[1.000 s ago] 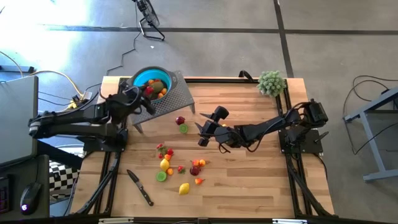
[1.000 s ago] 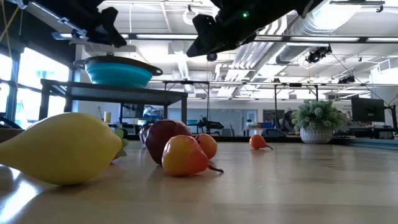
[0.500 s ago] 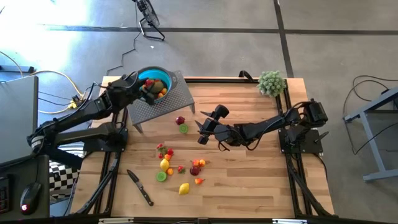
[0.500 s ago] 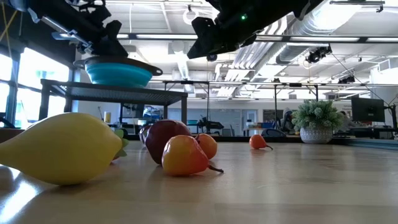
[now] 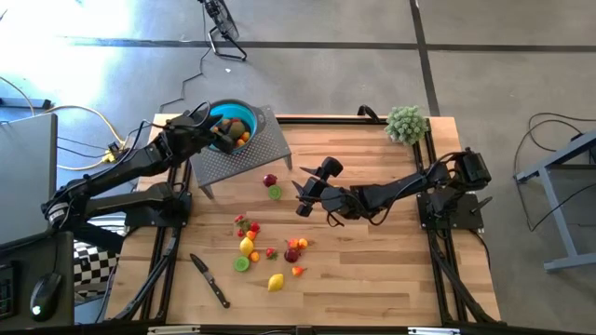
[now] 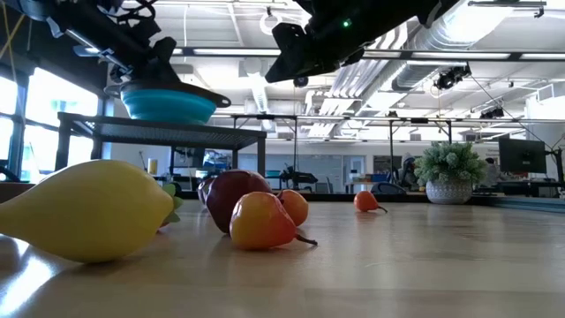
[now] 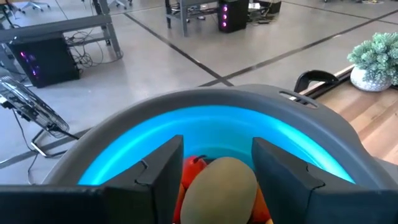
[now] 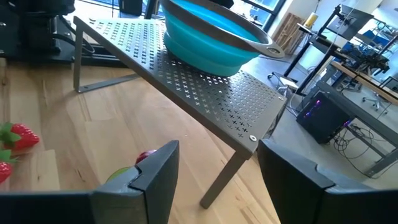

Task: Pick & Place Fruit
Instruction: Put the red strawberry into the blue strainer bowl on the shelf, then put the orange pear into the blue strainer bowl on the shelf

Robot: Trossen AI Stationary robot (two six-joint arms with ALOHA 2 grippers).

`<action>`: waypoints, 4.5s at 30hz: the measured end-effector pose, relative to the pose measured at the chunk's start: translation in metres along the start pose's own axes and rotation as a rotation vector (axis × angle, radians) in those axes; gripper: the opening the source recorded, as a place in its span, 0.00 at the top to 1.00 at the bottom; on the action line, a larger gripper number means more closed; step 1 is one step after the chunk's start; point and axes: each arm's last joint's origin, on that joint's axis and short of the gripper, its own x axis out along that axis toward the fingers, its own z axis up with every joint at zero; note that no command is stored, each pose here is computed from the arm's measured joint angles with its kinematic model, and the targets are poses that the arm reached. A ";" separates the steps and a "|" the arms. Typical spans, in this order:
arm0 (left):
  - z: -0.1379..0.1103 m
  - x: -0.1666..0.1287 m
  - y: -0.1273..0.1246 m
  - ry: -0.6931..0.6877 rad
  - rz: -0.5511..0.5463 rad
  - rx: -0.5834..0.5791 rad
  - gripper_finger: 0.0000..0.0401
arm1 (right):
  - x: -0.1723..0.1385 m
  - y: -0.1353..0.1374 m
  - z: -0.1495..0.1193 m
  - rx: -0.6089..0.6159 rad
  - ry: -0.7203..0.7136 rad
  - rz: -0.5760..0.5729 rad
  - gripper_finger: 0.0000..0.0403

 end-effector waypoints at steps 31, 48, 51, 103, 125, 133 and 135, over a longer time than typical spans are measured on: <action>0.013 -0.039 -0.004 -0.092 -0.565 -0.110 0.78 | 0.000 0.000 0.000 -0.012 0.002 -0.020 0.48; -0.002 -0.042 -0.008 0.035 -0.793 -0.110 0.78 | -0.003 0.000 0.000 -0.015 0.006 -0.074 0.48; -0.006 -0.043 -0.010 0.020 -0.809 -0.121 0.78 | -0.003 0.000 0.000 -0.015 0.005 -0.074 0.48; -0.044 -0.075 -0.135 -0.045 -0.949 0.219 0.78 | -0.009 0.008 -0.007 0.080 0.052 -0.013 0.48; -0.059 -0.064 -0.154 0.030 -0.914 0.182 0.78 | -0.008 0.007 -0.009 0.064 0.068 -0.017 0.48; -0.053 -0.065 -0.156 -0.030 -0.934 0.161 0.78 | -0.008 0.007 -0.009 0.067 0.068 -0.018 0.48; -0.054 -0.065 -0.156 -0.021 -0.932 0.172 0.78 | -0.008 0.007 -0.009 0.076 0.068 -0.018 0.48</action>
